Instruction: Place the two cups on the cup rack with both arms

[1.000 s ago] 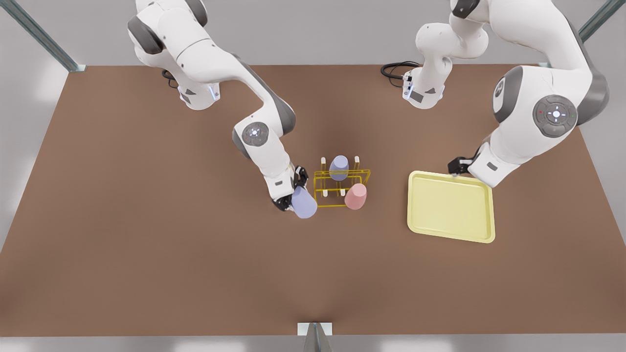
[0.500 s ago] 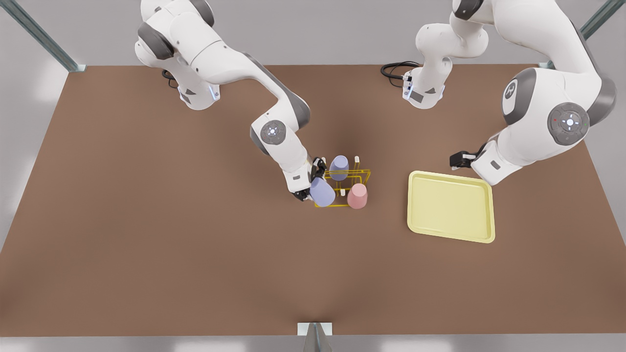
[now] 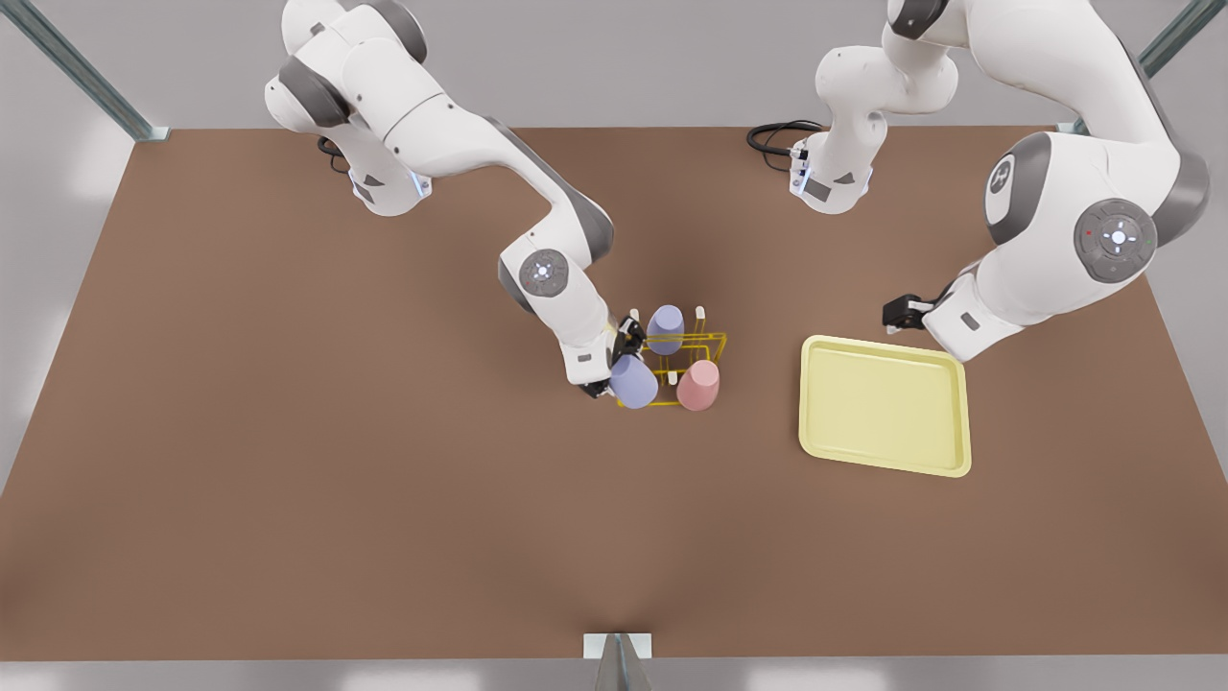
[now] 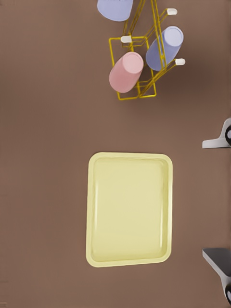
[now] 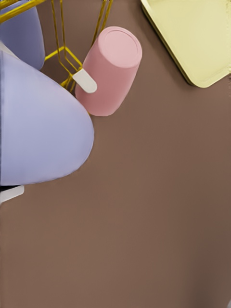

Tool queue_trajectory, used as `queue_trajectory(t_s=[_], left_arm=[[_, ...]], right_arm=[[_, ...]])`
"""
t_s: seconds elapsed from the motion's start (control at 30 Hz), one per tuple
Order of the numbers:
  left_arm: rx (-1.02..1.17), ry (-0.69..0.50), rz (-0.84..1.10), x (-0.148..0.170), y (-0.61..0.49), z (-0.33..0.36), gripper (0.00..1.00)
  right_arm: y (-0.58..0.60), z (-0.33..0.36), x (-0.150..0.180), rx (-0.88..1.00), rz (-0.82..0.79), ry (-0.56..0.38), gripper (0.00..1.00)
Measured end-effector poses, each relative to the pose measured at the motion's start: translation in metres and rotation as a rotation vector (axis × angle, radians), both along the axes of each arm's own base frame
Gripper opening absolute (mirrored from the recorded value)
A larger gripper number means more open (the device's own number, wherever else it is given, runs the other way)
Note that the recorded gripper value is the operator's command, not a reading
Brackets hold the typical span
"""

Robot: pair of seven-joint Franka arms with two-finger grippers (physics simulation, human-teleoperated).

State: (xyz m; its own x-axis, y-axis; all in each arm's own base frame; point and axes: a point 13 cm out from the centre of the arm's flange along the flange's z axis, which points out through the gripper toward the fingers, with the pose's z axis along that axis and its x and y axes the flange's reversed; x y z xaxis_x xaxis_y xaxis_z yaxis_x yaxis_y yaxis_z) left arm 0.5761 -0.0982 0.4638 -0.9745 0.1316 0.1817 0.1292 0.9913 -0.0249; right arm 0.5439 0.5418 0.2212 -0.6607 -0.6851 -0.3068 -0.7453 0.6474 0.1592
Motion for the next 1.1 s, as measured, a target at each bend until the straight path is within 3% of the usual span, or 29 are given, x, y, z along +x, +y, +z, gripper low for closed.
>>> queue_trajectory(t_s=[0.5,0.57,0.63,0.77,0.83,0.97,1.1], left_arm=[[0.049,-0.017,-0.058,0.000,-0.007,0.002,1.00],[0.060,-0.019,-0.064,0.001,-0.007,0.002,1.00],[0.067,-0.021,-0.064,0.001,-0.005,0.002,1.00],[0.070,-0.020,-0.058,0.002,0.001,0.002,1.00],[0.064,-0.014,-0.045,0.003,0.008,0.000,1.00],[0.039,0.005,-0.019,0.004,0.019,-0.006,1.00],[0.022,0.010,-0.030,0.003,0.009,-0.007,1.00]], right_arm=[[0.013,0.026,0.013,0.024,-0.032,-0.007,1.00],[-0.011,0.063,0.040,0.019,-0.069,-0.017,1.00],[-0.086,0.105,0.091,-0.068,-0.160,-0.038,1.00],[-0.311,0.157,0.141,-0.320,-0.451,0.025,1.00],[-0.430,0.208,0.116,-0.331,-0.604,0.093,1.00],[-0.574,0.253,0.004,-0.360,-0.793,0.220,1.00],[-0.645,0.257,-0.038,-0.392,-0.927,0.295,1.00]])
